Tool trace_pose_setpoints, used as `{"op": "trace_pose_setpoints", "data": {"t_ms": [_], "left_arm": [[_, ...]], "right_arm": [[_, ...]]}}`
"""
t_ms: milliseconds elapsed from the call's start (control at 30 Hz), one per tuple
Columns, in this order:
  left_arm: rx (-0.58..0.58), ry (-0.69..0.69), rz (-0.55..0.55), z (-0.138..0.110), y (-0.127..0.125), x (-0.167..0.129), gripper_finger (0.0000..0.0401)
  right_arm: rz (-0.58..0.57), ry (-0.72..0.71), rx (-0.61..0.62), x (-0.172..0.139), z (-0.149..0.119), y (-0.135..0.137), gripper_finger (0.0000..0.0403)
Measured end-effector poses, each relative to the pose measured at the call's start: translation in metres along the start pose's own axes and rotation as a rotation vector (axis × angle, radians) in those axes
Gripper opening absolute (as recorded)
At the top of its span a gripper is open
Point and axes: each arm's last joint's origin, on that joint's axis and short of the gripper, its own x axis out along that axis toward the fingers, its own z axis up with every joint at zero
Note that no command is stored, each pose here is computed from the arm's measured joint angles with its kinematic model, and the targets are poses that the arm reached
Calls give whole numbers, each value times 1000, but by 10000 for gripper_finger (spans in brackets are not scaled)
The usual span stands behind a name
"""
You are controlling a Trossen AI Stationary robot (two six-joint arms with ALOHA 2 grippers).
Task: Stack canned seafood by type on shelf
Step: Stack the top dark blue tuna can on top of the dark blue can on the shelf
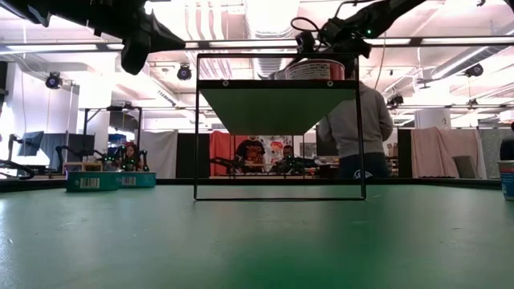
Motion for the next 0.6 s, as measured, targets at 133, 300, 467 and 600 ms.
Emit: {"op": "trace_pose_setpoints", "data": {"t_ms": [133,300,467,600], "left_arm": [[0,0,0,0,0,0,0],[-7,0,0,0,0,0,0],[-9,1,-2,0,0,0,0],[-10,2,-3,0,0,0,0]], "right_arm": [[2,3,0,0,0,0,314],[-3,2,-2,0,0,0,313],[-19,-7,-21,-1,0,1,313],[-20,-13,-49,-1,0,2,313]]}}
